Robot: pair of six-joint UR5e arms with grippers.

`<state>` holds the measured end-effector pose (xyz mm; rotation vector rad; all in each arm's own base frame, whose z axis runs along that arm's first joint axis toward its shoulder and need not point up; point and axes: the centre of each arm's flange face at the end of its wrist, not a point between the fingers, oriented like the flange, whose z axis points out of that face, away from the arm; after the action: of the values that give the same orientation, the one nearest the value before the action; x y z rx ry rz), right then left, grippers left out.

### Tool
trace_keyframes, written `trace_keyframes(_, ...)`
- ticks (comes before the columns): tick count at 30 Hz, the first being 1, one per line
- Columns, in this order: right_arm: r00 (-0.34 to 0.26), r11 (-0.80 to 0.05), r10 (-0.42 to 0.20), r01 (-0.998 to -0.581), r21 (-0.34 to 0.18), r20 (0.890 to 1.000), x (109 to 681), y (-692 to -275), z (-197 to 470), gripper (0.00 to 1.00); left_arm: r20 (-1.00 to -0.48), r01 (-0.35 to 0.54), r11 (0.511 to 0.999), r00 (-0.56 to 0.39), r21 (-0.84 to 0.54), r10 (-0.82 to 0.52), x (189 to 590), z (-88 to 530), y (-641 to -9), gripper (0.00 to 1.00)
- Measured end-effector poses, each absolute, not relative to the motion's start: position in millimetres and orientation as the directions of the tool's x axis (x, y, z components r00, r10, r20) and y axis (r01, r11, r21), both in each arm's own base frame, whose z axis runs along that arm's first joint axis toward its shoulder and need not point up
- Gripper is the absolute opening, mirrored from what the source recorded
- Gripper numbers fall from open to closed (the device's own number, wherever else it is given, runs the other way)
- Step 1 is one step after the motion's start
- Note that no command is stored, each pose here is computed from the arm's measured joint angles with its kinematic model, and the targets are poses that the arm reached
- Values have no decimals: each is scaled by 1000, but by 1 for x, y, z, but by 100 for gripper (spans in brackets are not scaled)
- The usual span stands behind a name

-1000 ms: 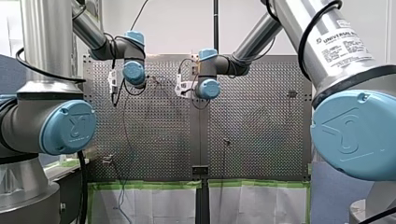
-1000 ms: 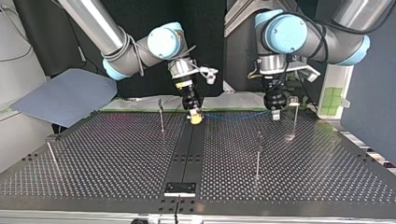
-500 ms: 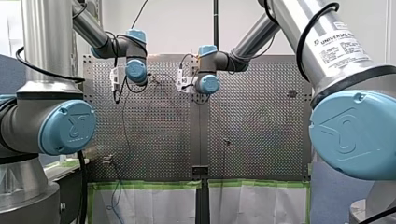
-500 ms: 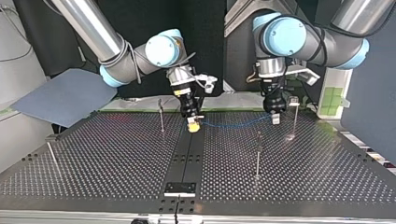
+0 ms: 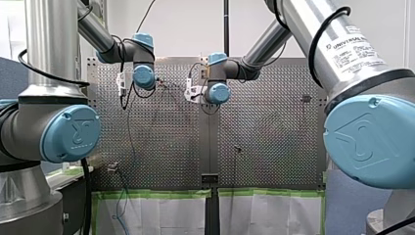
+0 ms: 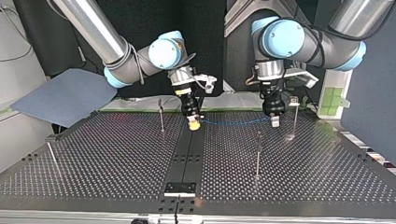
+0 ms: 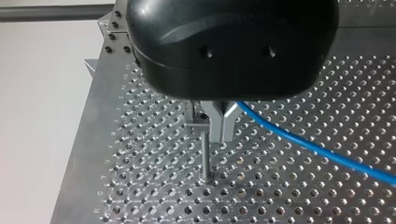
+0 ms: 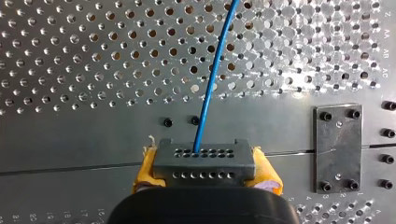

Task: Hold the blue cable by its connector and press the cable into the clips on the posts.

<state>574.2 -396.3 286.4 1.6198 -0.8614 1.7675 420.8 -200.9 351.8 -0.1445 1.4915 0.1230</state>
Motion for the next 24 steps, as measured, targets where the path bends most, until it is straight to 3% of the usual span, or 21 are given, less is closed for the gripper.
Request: trace_keyframes(24, -96, -620, 22, -782, -62, 995, 577, -404, 299, 0, -998, -158, 987, 70, -16, -5, 447, 344, -194, 1)
